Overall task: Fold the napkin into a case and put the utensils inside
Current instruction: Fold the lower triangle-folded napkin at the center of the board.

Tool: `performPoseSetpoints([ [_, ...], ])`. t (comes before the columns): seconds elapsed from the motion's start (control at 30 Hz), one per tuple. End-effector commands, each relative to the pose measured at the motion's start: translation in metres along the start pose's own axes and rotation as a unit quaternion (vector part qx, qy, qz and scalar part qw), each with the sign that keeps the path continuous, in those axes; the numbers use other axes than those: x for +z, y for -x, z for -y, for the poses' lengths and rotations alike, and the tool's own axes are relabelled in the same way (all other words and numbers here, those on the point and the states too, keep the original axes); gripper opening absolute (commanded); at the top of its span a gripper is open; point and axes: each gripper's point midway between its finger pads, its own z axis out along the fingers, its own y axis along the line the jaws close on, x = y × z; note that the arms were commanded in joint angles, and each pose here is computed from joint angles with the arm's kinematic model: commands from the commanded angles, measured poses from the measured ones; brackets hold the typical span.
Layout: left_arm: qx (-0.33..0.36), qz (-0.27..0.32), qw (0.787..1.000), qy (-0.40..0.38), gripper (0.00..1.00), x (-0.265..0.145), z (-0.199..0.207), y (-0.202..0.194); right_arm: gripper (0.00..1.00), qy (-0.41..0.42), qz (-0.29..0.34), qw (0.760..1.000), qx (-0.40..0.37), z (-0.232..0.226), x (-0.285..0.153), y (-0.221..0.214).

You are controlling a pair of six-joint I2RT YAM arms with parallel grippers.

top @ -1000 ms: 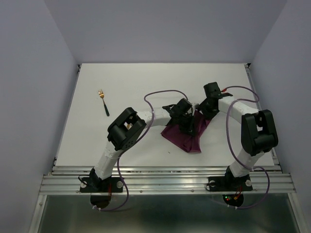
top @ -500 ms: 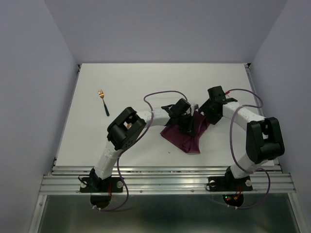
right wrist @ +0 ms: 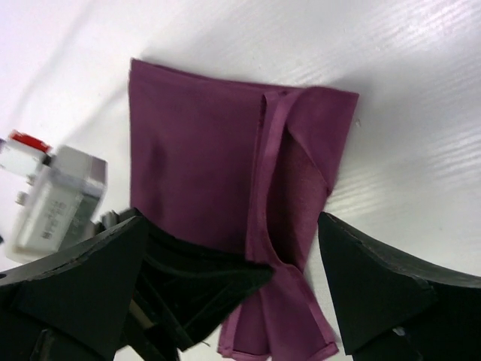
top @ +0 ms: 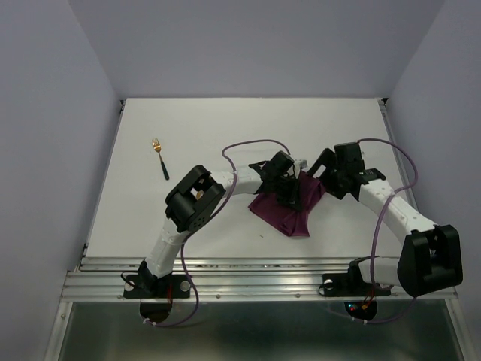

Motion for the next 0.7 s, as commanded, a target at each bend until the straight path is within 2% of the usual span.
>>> performPoseSetpoints([
  [0.0,0.02,0.011,1.0,-0.022,0.0,-0.012,0.014,0.007,1.0,0.023,-0.017,0.999,-0.034,0.007,-0.003,-0.017],
  [0.13,0.018,0.009,1.0,-0.021,0.0,-0.011,0.012,0.005,0.99,0.029,-0.043,0.998,-0.031,0.017,-0.001,-0.037],
  [0.23,0.016,0.006,1.0,-0.021,0.0,-0.01,0.009,0.003,0.89,0.033,-0.051,0.998,-0.025,0.022,0.001,-0.046],
  [0.3,0.015,0.004,1.0,-0.02,0.0,-0.01,0.008,0.001,0.79,0.04,-0.059,0.997,-0.025,0.02,0.002,-0.049],
  [0.33,0.014,0.005,1.0,-0.018,0.0,-0.009,0.007,0.001,0.7,0.041,-0.066,0.997,-0.024,0.019,0.004,-0.052],
  [0.4,0.015,0.008,1.0,-0.016,0.0,-0.01,0.007,0.003,0.61,0.038,-0.069,0.997,-0.023,0.02,0.006,-0.053],
  [0.43,0.016,0.011,1.0,-0.017,0.0,-0.011,0.009,0.004,0.51,0.037,-0.07,0.997,-0.023,0.02,0.008,-0.053],
  [0.47,0.017,0.012,1.0,-0.017,0.0,-0.011,0.009,0.004,0.48,0.036,-0.069,0.997,-0.025,0.02,0.009,-0.053],
  [0.53,0.018,0.013,1.0,-0.017,0.0,-0.012,0.009,0.005,0.45,0.034,-0.071,0.996,-0.035,0.018,0.013,-0.05],
  [0.67,0.018,0.01,1.0,-0.019,0.0,-0.011,0.01,0.005,0.44,0.041,-0.084,0.994,-0.056,0.011,0.018,-0.049],
])
